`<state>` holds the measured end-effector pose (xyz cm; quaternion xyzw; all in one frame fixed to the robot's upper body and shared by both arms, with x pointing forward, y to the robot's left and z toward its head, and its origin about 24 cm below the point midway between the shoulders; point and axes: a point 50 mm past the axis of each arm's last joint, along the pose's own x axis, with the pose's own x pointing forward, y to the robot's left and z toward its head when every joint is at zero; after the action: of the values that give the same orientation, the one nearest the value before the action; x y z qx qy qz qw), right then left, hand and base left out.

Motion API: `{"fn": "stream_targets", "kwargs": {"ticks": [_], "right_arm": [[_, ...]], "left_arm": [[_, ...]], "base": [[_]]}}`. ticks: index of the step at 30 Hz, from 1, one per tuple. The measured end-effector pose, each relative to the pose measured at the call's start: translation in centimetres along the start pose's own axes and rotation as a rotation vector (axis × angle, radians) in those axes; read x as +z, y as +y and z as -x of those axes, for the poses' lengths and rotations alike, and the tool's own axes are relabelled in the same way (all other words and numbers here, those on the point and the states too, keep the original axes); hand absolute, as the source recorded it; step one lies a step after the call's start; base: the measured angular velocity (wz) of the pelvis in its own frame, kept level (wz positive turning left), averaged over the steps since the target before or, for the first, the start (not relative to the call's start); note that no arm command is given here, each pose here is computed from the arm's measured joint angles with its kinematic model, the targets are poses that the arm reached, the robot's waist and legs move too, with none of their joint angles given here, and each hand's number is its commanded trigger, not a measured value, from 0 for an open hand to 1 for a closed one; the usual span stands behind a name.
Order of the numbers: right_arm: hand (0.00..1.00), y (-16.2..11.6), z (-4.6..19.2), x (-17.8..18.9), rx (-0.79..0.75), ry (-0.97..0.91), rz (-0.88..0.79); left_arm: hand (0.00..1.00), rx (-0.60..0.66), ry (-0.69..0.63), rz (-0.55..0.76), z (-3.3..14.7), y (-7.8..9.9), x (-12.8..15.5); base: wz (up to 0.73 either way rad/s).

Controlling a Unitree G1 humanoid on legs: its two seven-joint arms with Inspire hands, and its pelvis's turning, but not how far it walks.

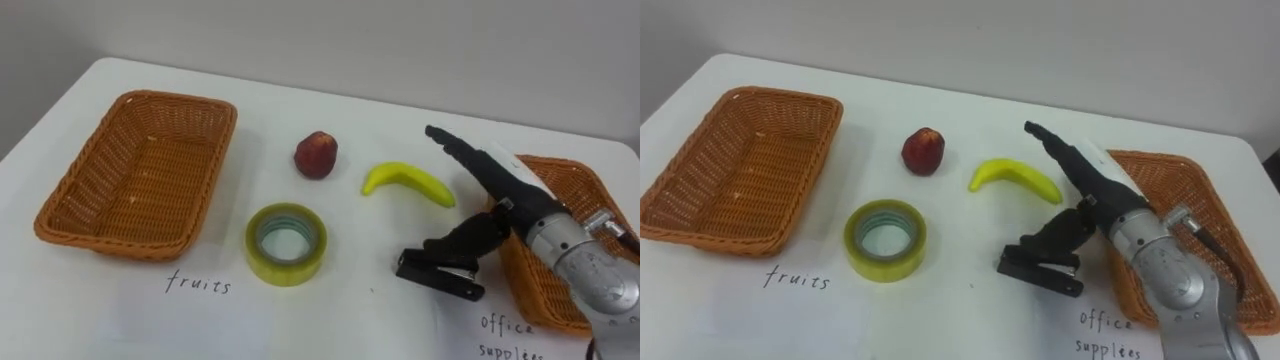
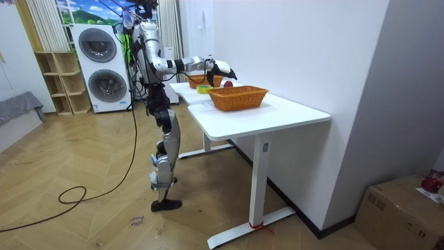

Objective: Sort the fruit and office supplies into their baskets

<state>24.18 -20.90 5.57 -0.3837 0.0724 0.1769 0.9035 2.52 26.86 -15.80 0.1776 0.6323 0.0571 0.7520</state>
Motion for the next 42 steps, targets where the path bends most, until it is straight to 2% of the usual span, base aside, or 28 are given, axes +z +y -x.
{"fn": "stream_targets", "kwargs": {"ticks": [5, 22, 28, 42], "right_arm": [[0.0, 1.7, 0.0, -0.5, 0.087, 0.02, -0.013], [0.0, 2.5, 0.0, -0.3, 0.164, 0.018, -0.031], [0.0, 2.8, 0.2, -0.9, 0.192, 0.061, -0.048], [0.0, 3.4, 0.7, -2.9, 0.218, 0.212, 0.049]], "left_arm": [[0.0, 0.019, -0.009, -0.014, 0.0, 0.0, 0.3], [0.0, 0.072, -0.017, -0.022, 0.0, 0.1, 0.5], [0.0, 0.079, -0.032, -0.022, 0.0, 0.3, 0.9], [0.0, 0.087, -0.046, -0.019, 0.0, 0.5, 1.5]], "base": [[0.0], [0.0], [0.0], [0.0]]}}
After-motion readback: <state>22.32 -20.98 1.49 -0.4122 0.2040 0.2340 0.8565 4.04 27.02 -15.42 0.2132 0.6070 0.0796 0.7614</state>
